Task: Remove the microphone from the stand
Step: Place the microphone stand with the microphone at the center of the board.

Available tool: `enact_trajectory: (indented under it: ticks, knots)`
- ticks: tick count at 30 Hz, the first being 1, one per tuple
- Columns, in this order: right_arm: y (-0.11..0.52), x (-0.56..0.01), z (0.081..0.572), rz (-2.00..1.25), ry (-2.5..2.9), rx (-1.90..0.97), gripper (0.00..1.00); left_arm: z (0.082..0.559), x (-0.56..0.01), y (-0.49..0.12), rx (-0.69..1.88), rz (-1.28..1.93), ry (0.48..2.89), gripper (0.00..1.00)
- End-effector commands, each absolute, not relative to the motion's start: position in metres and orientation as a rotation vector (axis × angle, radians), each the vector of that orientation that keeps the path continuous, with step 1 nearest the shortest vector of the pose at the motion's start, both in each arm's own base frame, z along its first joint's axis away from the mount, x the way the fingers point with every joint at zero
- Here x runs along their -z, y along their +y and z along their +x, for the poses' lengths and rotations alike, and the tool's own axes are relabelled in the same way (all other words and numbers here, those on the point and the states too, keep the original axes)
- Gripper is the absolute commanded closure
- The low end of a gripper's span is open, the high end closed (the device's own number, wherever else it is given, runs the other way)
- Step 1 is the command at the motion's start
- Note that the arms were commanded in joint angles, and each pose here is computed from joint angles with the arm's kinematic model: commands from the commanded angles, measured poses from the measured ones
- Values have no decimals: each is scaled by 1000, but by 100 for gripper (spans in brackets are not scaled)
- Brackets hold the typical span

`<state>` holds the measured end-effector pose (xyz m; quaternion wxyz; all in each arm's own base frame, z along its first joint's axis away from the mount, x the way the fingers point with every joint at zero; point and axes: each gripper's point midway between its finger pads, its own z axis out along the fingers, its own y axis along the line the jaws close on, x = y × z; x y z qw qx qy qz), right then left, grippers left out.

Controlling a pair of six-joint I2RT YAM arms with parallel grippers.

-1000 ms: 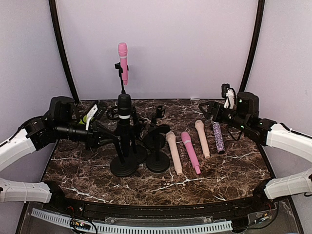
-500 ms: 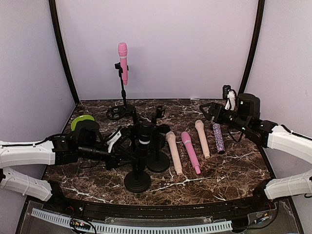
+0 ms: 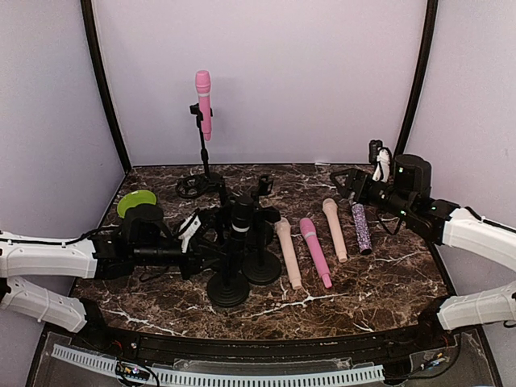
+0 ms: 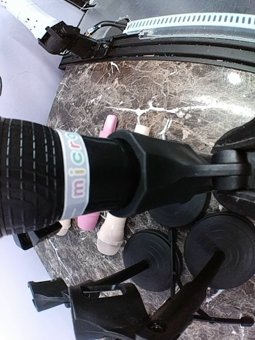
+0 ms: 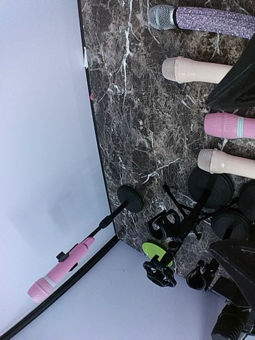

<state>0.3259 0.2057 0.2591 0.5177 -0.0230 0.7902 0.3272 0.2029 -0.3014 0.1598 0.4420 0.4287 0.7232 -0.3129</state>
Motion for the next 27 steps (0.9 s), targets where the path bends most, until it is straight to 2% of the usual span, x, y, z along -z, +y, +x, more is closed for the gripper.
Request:
enact_trajectory:
  ticks: [1, 6, 12, 20, 27]
  knots:
    - [215, -274, 327, -89, 1842, -854, 15, 219, -179, -304, 711, 1032, 1703, 100]
    - [245, -294, 310, -242, 1781, -992, 8, 218, -175, -310, 724, 1072, 1725, 100]
    - [300, -336, 266, -505, 1658, -1125, 2, 213, -172, -307, 730, 1085, 1742, 100]
    - [370, -366, 218, -732, 1545, -1254, 2, 210, -163, -299, 712, 1077, 1772, 100]
    - [410, -350, 218, -734, 1672, -1156, 3, 204, -149, -283, 689, 1036, 1784, 100]
